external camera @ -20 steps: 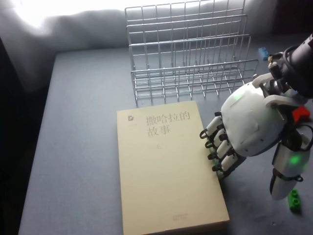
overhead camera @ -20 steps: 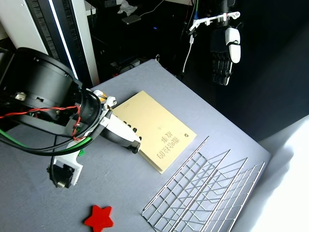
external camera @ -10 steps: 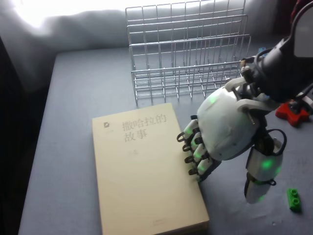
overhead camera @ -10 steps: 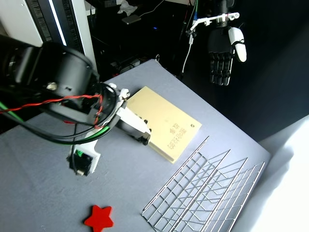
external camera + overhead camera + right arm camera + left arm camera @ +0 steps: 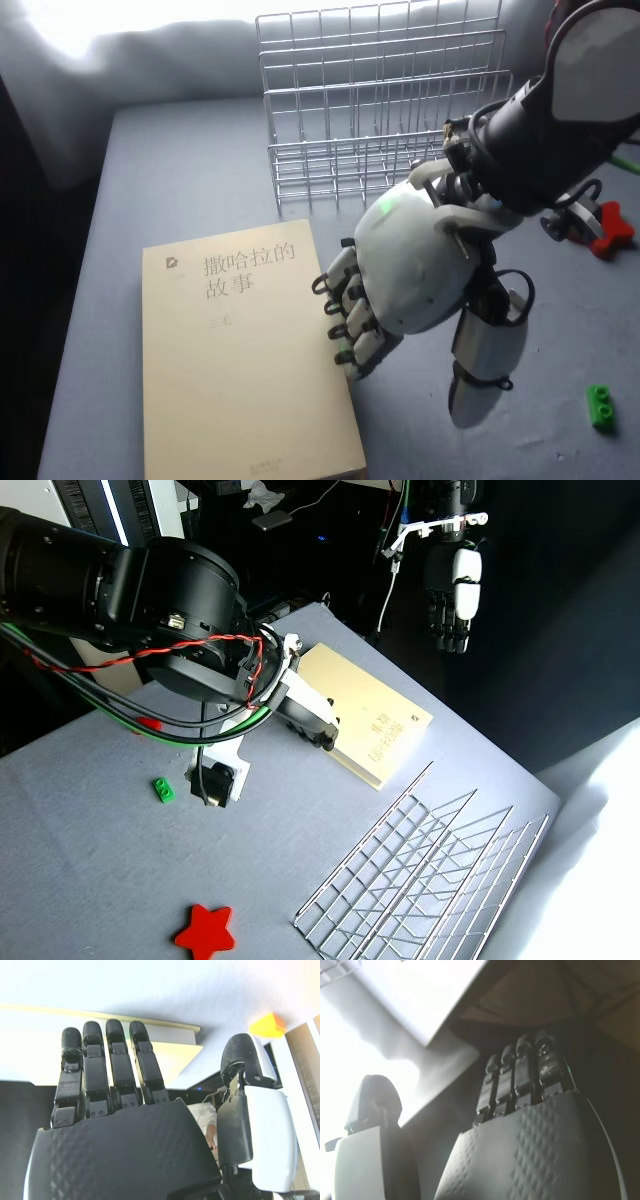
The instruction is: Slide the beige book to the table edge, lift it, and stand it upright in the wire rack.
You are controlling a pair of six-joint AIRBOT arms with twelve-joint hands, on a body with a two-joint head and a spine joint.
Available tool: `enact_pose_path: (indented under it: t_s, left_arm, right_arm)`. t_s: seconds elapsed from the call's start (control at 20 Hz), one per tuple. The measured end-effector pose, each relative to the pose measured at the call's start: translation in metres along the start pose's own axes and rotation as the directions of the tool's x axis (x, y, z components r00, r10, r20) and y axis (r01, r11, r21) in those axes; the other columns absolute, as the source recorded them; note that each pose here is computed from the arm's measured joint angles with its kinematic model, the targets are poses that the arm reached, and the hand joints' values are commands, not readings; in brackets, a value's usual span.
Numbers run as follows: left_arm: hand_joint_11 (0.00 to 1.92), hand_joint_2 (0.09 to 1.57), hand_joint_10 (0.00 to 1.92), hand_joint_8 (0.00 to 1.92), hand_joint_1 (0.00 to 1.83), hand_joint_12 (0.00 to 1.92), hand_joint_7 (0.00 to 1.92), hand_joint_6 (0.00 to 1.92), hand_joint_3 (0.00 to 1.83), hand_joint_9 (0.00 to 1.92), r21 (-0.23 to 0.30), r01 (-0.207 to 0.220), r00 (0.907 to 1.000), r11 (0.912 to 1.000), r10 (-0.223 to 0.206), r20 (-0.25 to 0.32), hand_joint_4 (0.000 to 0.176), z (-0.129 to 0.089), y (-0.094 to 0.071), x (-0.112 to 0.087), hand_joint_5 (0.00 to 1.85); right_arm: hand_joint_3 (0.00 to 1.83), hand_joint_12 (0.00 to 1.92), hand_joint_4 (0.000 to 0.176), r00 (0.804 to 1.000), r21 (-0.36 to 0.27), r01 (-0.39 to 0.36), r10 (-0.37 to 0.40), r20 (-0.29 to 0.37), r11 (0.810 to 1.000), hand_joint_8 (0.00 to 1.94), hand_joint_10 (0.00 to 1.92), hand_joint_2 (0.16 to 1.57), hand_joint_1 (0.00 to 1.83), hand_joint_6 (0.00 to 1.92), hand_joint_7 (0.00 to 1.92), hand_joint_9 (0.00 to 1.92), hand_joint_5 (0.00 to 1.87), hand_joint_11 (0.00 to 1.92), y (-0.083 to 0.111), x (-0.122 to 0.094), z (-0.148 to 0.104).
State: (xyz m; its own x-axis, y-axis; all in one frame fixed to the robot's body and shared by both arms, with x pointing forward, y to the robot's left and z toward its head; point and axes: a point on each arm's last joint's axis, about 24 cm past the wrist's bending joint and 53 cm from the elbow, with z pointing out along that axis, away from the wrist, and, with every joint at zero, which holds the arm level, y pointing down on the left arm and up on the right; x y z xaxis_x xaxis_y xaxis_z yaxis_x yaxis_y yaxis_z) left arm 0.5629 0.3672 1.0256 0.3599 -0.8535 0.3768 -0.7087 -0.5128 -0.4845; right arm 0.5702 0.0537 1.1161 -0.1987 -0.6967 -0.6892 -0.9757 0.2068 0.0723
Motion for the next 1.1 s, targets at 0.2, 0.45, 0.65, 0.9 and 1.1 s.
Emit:
enact_pose_path:
  t_s: [0.2,0.45,0.65,0.9,1.1]
  left_arm:
    - [0.0,1.01,0.0,0.0,0.61,0.0,0.0,0.0,0.0,0.0,-0.007,-0.07,0.9973,0.9975,0.07,-0.02,0.0,0.001,-0.002,0.003,0.0]
    - [0.0,1.02,0.0,0.0,0.52,0.0,0.0,0.0,0.0,0.0,-0.011,-0.127,0.99,0.9919,0.126,-0.064,0.0,0.003,-0.001,0.016,0.0]
    - [0.0,1.02,0.0,0.0,0.5,0.0,0.0,0.0,0.0,0.0,0.009,-0.161,0.9868,0.9869,0.161,-0.013,0.0,0.005,-0.011,0.002,0.0]
    - [0.0,1.02,0.0,0.0,0.51,0.0,0.0,0.0,0.0,0.0,0.011,-0.216,0.9763,0.9764,0.216,-0.012,0.0,0.006,-0.011,0.004,0.0]
    - [0.0,1.03,0.0,0.0,0.53,0.0,0.0,0.0,0.0,0.0,0.014,-0.261,0.9651,0.9652,0.261,-0.019,0.0,0.006,-0.009,0.009,0.0]
  right_arm:
    - [0.0,0.52,0.0,1.0,-0.042,0.004,-0.004,-0.012,0.999,0.0,0.0,1.12,0.07,0.0,0.2,0.21,0.2,0.0,0.021,-0.001,0.004]
    - [0.0,0.57,0.0,1.0,-0.058,-0.001,0.0,-0.014,0.998,0.0,0.0,1.12,0.04,0.0,0.22,0.22,0.21,0.0,0.03,-0.001,0.002]
    - [0.0,0.58,0.0,1.0,-0.047,0.007,-0.006,0.007,0.999,0.0,0.0,1.13,0.01,0.0,0.2,0.22,0.18,0.0,0.029,-0.008,0.005]
    - [0.0,0.56,0.0,1.0,-0.057,-0.009,0.01,0.029,0.998,0.0,0.0,1.12,0.05,0.0,0.2,0.22,0.19,0.0,0.035,-0.016,0.014]
    - [0.0,0.63,0.0,0.999,-0.048,-0.028,0.029,0.027,0.998,0.0,0.0,1.11,0.07,0.0,0.22,0.24,0.21,0.0,0.029,-0.012,0.021]
